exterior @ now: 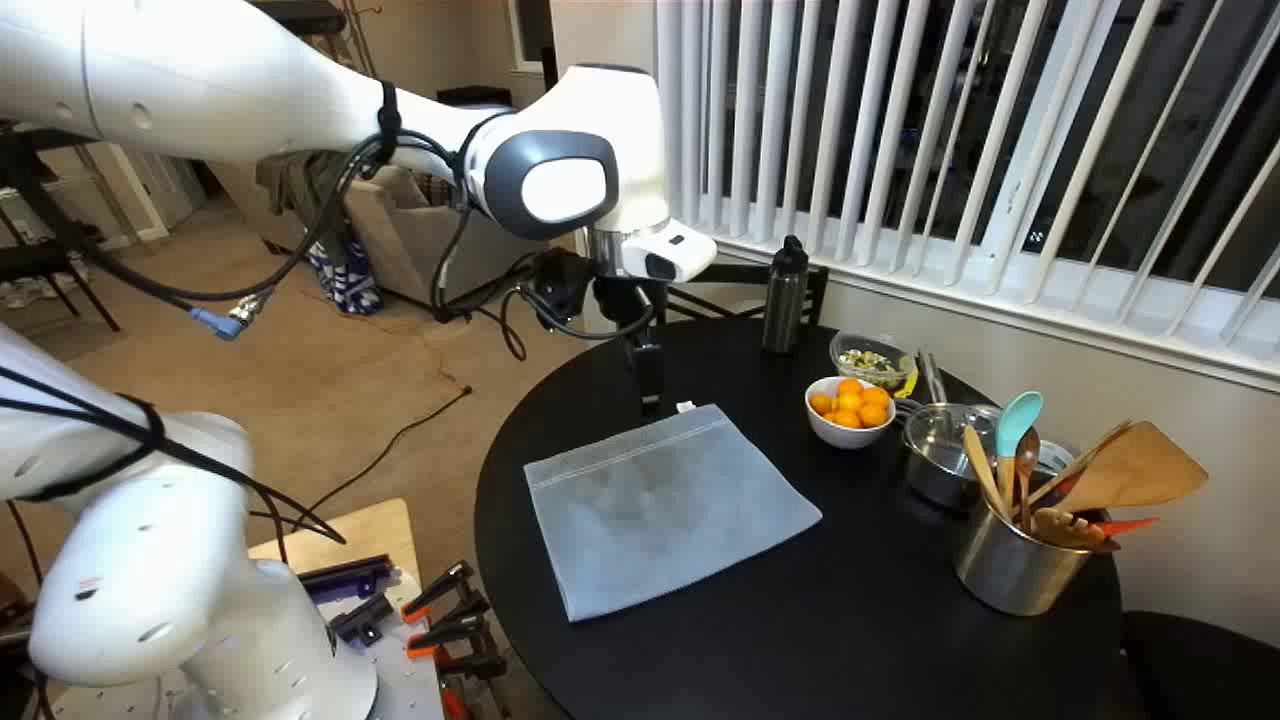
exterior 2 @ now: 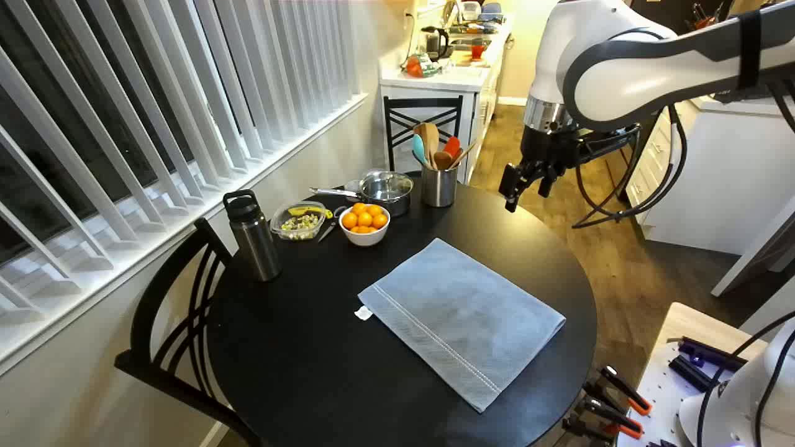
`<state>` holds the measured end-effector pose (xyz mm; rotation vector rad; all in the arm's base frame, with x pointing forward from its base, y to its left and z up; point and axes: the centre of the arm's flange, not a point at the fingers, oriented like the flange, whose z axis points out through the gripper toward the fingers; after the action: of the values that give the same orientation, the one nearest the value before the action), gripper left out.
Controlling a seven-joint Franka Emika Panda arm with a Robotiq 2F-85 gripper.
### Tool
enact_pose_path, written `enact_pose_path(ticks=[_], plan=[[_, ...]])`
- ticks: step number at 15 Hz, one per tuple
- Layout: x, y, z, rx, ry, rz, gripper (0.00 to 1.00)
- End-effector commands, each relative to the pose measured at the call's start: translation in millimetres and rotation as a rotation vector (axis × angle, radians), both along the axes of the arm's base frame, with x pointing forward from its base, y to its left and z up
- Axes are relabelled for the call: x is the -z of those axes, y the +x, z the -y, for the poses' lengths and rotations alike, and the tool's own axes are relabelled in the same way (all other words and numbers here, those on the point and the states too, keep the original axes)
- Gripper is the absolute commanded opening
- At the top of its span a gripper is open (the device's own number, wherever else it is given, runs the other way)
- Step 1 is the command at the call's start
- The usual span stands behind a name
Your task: Fold the towel
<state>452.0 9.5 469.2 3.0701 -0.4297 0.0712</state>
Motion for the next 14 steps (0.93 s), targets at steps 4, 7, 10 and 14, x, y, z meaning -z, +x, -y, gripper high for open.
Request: enact_pose_path(ticks=[4,7,10,14], plan=[[0,0,0,0.0,0.0,0.0,1.0],[0,0,0,0.0,0.0,0.0,1.0],[30,13,49,-0.176,0.115,-0.017,1.0],[93,40,88,-0.319,0.186,-0.082,1.0]])
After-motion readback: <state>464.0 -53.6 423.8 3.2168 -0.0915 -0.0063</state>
